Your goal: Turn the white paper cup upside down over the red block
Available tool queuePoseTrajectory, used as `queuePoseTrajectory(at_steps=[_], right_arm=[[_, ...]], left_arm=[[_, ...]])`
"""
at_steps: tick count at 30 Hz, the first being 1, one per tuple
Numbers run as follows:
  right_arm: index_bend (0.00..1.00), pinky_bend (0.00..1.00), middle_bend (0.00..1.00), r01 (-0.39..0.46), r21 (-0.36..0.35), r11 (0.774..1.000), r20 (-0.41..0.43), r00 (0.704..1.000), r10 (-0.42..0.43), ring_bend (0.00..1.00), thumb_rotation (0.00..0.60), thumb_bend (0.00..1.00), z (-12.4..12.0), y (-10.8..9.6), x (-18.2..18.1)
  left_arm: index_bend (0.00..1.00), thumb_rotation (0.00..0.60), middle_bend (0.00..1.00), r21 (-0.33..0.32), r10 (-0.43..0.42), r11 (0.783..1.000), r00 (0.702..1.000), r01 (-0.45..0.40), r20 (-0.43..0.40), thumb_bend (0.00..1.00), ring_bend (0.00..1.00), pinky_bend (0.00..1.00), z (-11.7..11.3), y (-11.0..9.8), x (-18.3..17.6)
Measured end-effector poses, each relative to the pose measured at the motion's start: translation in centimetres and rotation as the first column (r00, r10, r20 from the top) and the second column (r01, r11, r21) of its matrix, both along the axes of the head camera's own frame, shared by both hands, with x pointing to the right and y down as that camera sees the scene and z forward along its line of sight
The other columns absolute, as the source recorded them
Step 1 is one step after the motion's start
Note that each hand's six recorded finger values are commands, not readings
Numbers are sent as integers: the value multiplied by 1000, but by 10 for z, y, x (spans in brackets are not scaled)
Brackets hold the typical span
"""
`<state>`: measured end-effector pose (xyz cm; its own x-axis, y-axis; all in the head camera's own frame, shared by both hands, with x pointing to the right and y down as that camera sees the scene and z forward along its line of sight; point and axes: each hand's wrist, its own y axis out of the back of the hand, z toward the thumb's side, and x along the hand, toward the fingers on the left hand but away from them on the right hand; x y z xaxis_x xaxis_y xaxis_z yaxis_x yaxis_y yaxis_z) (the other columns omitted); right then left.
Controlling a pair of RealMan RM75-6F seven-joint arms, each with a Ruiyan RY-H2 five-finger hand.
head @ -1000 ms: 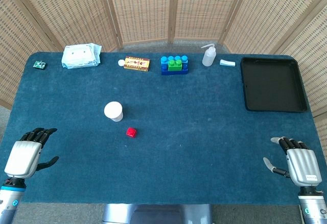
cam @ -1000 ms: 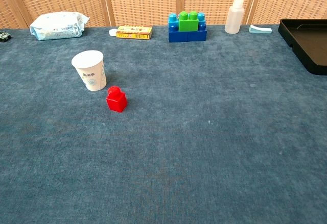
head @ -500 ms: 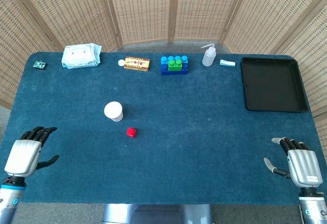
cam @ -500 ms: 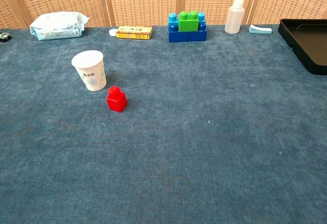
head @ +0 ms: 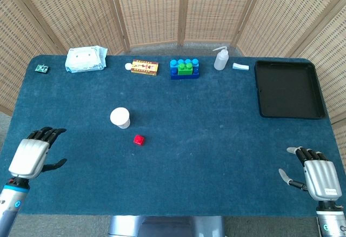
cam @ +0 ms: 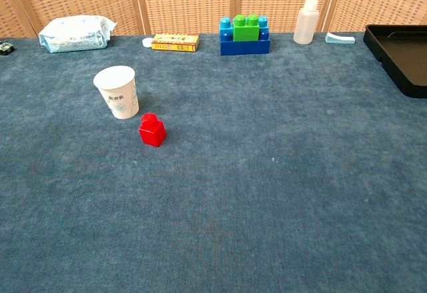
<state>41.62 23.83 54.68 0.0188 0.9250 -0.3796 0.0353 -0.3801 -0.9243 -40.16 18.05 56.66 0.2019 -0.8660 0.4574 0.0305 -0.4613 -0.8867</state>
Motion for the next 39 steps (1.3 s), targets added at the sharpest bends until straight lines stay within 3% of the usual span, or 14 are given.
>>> queuePoseTrajectory(at_steps=[9, 20, 29, 39], right_arm=[[314, 373, 376, -6, 25, 1000, -9, 1000, 6, 373, 354, 331, -9, 1, -1], [314, 373, 376, -22, 23, 999, -32, 999, 23, 373, 356, 331, -12, 3, 0], [314, 373, 376, -40, 34, 999, -37, 998, 42, 373, 350, 331, -13, 3, 5], [315, 374, 376, -71, 51, 996, -48, 996, 73, 373, 357, 331, -19, 4, 14]], left_arm=[[199, 421, 163, -54, 80, 995, 997, -80, 8, 152, 75, 270, 15, -50, 29], [199, 439, 157, -130, 177, 976, 984, -178, -20, 201, 31, 217, 56, -93, 81], [200, 438, 156, -158, 212, 964, 977, -214, -27, 209, 6, 171, 83, -120, 117], [211, 427, 139, -210, 230, 950, 973, -231, -30, 210, 0, 170, 115, -130, 148]])
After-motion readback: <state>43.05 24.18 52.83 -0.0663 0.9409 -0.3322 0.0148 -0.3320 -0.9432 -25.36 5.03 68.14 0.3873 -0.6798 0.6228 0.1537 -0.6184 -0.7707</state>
